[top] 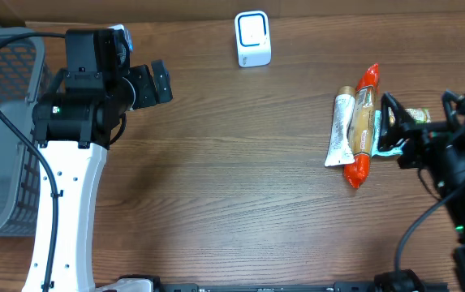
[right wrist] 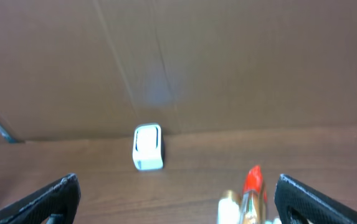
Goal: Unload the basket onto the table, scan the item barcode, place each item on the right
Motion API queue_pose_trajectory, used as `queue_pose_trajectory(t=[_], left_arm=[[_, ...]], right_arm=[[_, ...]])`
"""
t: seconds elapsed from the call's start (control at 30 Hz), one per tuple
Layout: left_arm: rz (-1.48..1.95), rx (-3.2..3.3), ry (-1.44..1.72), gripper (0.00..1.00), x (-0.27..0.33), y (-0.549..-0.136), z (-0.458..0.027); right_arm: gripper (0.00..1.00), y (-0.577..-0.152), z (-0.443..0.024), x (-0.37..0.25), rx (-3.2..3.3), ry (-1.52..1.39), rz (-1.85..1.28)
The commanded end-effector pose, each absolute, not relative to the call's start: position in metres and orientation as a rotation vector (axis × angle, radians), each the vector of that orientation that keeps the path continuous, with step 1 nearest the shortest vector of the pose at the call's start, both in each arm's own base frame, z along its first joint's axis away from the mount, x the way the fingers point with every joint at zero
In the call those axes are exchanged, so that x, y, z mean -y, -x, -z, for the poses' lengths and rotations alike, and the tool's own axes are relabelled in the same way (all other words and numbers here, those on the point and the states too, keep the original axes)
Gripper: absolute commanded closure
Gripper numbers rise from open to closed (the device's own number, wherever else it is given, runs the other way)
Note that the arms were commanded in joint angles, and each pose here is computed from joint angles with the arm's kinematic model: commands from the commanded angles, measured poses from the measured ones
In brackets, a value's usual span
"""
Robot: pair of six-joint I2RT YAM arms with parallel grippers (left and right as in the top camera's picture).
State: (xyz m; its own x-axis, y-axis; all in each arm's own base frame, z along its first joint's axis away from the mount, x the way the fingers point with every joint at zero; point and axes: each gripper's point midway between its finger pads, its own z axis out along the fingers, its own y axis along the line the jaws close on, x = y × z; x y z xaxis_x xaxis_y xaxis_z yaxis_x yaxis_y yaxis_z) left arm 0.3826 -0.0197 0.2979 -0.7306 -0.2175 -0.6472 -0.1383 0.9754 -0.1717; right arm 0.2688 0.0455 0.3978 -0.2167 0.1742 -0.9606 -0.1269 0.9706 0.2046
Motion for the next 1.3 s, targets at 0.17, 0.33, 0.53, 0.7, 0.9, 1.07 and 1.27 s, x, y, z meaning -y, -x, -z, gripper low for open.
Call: queue_pose_trajectory(t=[0.17,0.33,0.53,0.7,0.9,1.07,1.27], left_arm=[[0.138,-2.388,0.264,0.01,0.019,-0.383,-0.302],[0.138,-2.388,0.264,0.00,0.019,-0.383,-0.302],[0.138,-2.388,0.264,0.01,0.019,-0.383,-0.302],[0.138,-2.388,0.264,0.00,0.019,-0.383,-0.302],[0.138,-2.388,0.264,0.00,0.019,-0.383,-0.302],[0.138,-2.388,0.264,0.00,0.019,-0.383,-0.302],[0.138,-2.388,0.264,0.00,0.019,-0.383,-0.302]], right_arm=[[0.00,-0.258,-0.357,-0.049,-1.511,-0.008,-0.330],[0.00,-0.243,-0.340,-0.058,-1.314,0.056,-0.386],[0.00,-0.228,-0.310,-0.055,-1.216,0.061,-0.390],[0.00,-0.222,-0.290,-0.054,-1.196,0.062,-0.390],[0.00,-0.224,-0.266,-0.055,-1.215,0.062,-0.390],[0.00,-0.230,-0.242,-0.058,-1.304,0.069,-0.395],[0.00,-0.238,-0.204,-0.055,-1.464,0.042,-0.373]])
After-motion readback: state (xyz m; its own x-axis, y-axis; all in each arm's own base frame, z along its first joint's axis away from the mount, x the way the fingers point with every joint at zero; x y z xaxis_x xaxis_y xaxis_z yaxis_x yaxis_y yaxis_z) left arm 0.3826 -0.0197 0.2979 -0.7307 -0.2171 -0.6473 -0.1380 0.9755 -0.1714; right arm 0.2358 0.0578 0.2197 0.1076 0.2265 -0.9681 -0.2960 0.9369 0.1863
